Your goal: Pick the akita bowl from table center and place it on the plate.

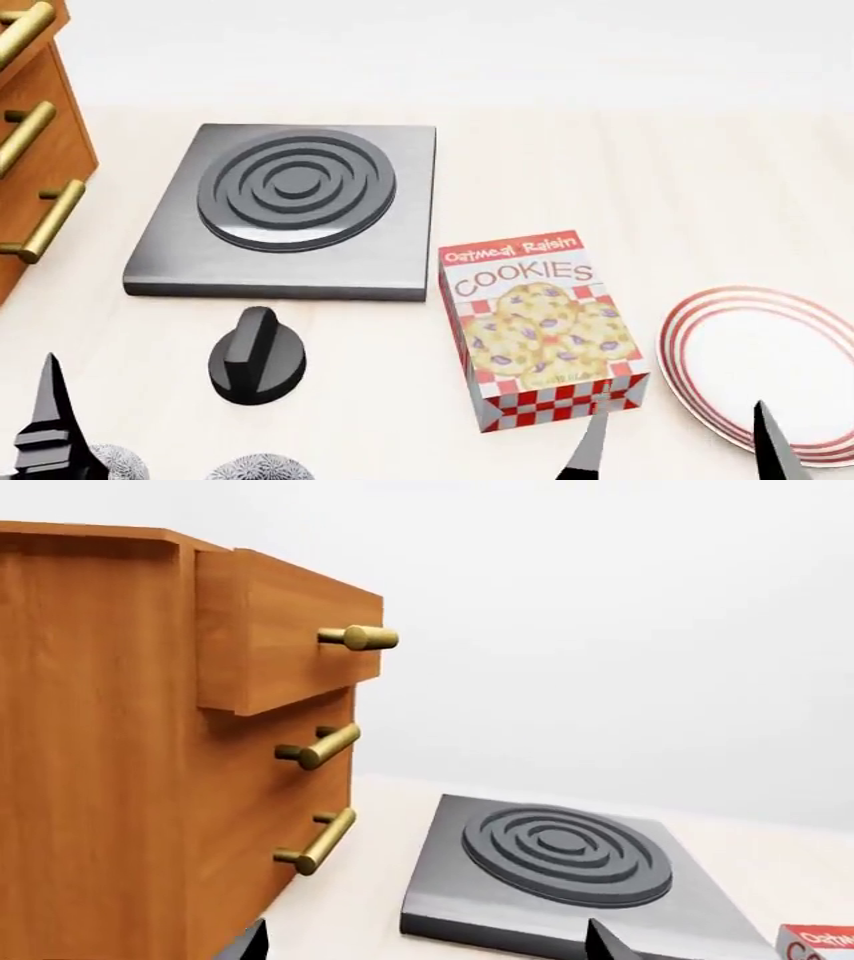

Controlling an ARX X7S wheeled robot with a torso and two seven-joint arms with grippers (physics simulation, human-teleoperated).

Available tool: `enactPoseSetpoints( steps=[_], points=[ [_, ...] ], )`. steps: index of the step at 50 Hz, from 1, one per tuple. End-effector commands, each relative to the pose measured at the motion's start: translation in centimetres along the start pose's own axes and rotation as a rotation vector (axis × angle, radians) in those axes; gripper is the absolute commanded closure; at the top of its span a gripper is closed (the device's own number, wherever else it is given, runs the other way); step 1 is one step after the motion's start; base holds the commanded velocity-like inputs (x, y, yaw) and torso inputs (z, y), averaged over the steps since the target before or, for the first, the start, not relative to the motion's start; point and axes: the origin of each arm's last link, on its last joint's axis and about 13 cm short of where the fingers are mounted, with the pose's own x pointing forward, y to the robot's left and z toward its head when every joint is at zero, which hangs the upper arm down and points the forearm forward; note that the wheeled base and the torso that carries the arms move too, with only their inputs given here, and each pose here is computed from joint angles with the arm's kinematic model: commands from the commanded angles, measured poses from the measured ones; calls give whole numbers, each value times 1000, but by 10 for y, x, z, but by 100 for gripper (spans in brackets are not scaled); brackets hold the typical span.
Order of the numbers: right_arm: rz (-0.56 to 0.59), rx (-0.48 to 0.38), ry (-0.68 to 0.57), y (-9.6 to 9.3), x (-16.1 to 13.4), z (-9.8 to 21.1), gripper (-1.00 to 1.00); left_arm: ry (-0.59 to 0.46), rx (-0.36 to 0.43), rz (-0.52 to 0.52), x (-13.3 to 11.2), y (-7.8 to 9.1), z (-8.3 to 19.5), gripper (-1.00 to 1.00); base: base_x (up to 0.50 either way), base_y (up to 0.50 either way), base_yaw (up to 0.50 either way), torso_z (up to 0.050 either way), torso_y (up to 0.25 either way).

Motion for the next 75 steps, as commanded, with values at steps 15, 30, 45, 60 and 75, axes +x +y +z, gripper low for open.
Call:
enactPoseSetpoints(
  steps=[15,30,45,60,75],
  points=[
    [495,100,293,53,70,18,-100,-23,-20,78,-2,9,9,-100,0,0,0,0,0],
    [628,209,495,69,82,13,-100,-26,-47,111,-5,11,10,-100,0,0,0,0,0],
    [675,228,653,75,87,2,-100,-36,-66,134,-6,15,15,-100,0,0,0,0,0],
    [667,213,735,73,85,-5,-100,-36,-69,146,-6,16,16,-100,0,0,0,0,0],
    [670,231,863,75,91,-42,-100,-49,-74,161,-8,18,20,-100,0,0,0,0,0]
  ],
)
